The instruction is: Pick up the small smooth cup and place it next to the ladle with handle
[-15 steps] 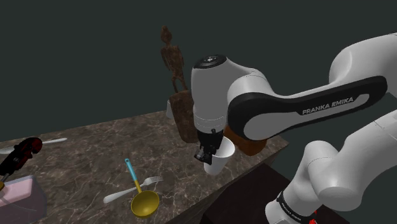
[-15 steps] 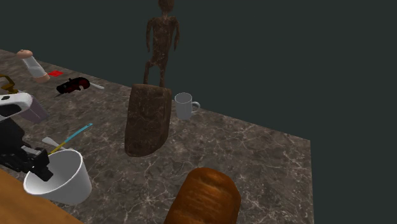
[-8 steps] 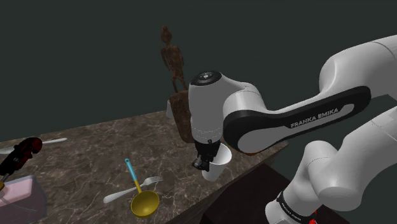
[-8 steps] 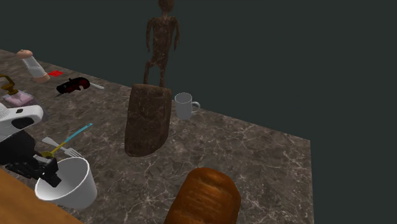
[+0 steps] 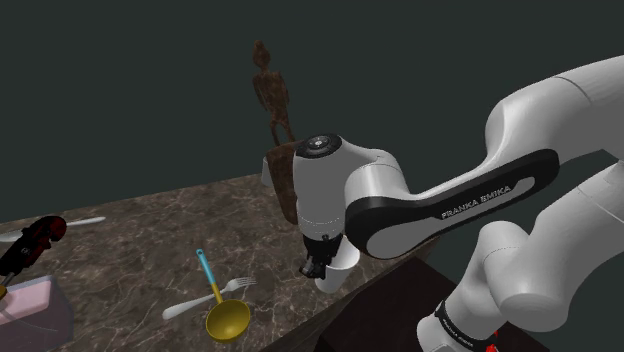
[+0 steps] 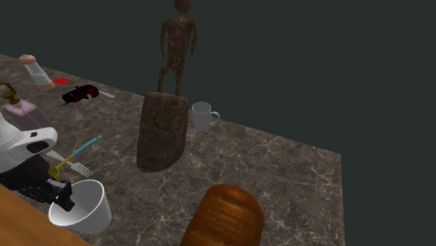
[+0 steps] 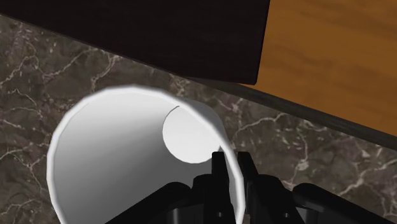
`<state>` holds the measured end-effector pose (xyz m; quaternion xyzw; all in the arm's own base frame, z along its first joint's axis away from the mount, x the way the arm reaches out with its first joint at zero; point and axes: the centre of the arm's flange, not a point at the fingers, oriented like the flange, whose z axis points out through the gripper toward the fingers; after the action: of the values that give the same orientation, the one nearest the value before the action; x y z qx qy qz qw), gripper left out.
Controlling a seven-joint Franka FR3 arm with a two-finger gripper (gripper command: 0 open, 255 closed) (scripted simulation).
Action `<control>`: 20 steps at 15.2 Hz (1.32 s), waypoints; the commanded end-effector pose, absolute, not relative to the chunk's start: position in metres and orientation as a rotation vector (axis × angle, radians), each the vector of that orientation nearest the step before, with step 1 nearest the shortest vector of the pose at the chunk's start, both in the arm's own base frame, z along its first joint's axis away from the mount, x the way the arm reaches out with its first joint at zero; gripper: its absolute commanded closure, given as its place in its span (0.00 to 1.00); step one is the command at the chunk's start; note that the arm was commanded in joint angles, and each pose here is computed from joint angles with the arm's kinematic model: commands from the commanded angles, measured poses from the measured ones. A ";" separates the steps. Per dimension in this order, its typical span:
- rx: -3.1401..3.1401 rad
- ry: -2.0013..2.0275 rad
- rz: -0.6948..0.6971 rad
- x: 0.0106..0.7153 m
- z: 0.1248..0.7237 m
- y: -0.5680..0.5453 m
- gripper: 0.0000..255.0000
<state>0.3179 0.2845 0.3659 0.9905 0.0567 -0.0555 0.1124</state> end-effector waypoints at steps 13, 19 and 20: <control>2.907 0.166 -0.162 0.321 0.391 0.290 0.00; 2.907 0.166 -0.162 0.323 0.414 0.296 0.00; 2.907 0.166 -0.162 0.323 0.414 0.296 0.00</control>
<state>0.3227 0.2958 0.4133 0.9905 0.0567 -0.0550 0.1122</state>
